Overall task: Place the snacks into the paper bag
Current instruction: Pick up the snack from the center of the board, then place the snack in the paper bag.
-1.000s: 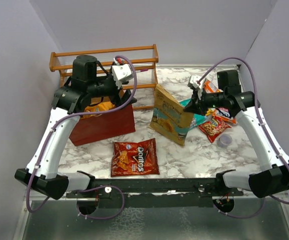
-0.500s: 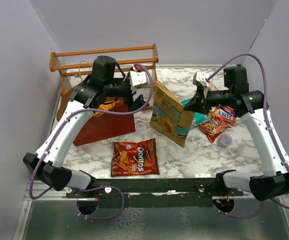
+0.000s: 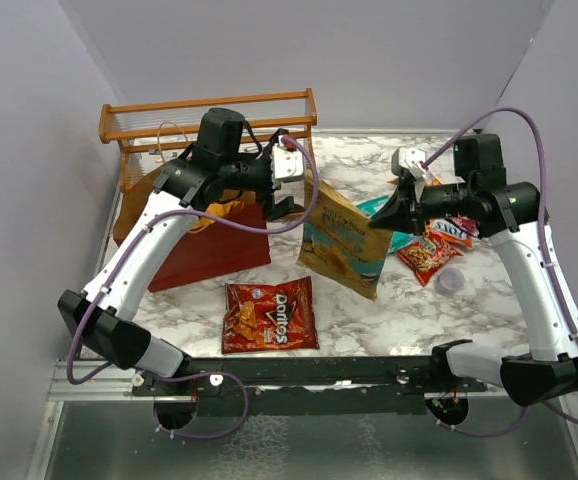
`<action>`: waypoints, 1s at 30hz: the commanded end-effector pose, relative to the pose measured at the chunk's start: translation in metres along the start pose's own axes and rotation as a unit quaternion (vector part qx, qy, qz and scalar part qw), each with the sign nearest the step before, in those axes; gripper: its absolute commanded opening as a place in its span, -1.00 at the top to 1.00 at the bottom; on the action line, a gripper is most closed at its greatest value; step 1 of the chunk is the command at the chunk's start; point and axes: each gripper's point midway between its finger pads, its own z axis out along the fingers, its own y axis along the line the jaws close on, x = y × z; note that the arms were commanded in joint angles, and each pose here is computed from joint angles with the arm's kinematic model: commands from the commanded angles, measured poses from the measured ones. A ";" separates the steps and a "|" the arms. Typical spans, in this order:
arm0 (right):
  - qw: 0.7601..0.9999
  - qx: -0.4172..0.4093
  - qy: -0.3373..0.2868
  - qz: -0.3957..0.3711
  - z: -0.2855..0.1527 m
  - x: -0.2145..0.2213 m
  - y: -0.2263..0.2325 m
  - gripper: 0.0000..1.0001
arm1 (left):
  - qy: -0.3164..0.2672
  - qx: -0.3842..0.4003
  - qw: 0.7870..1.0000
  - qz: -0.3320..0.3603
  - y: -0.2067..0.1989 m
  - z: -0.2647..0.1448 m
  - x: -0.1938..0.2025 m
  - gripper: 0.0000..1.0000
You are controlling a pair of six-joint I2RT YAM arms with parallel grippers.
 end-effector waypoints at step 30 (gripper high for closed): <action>0.999 0.019 -0.032 -0.028 -0.014 -0.019 0.021 0.98 | -0.090 0.154 0.984 -0.006 -0.038 0.041 -0.024 0.39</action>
